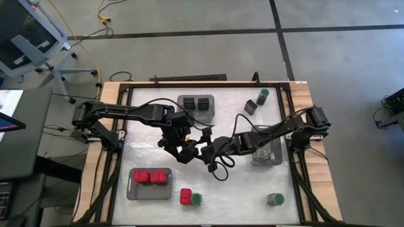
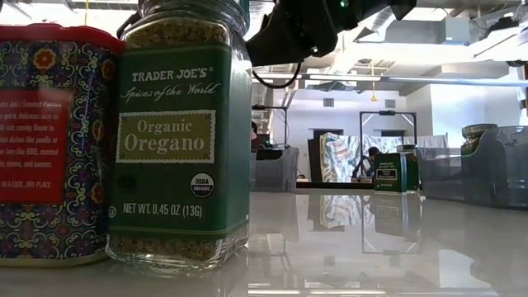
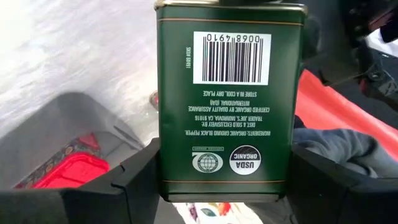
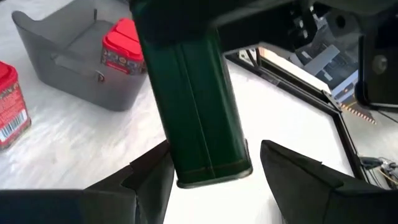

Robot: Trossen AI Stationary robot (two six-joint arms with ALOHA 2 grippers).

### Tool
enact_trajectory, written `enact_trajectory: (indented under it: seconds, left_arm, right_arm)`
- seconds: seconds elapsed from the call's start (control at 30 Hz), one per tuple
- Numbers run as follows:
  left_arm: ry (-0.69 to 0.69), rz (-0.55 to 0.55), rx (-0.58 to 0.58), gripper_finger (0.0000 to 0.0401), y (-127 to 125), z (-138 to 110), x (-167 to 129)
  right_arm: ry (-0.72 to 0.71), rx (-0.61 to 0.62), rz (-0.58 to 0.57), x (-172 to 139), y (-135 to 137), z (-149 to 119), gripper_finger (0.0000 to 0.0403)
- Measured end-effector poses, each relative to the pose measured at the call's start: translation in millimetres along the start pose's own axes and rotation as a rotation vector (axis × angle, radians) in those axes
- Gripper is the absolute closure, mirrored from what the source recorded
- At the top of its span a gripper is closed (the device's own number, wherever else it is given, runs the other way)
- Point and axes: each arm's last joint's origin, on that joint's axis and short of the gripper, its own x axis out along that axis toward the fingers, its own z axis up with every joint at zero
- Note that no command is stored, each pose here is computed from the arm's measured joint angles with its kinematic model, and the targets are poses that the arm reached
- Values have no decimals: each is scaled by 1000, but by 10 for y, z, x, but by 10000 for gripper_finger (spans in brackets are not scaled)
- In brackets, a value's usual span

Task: Sort spices by type
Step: Put the left black seasoning can into the top black transparent bin

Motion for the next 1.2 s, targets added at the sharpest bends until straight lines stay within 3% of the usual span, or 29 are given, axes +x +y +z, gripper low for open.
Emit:
enact_trajectory:
  seconds: [0.2,0.5,0.7,1.2]
  left_arm:
    - [-3,-10,24,132,-11,4,0]
    - [-8,-7,20,132,-9,6,-1]
    - [-23,-2,19,132,-9,8,-2]
    - [-40,3,-1,132,-8,14,-1]
  right_arm:
    - [7,-6,-2,0,1,-6,146]
    - [20,-16,0,0,5,-19,272]
    - [25,-23,1,-1,8,-23,326]
    - [39,-22,7,-1,14,-38,335]
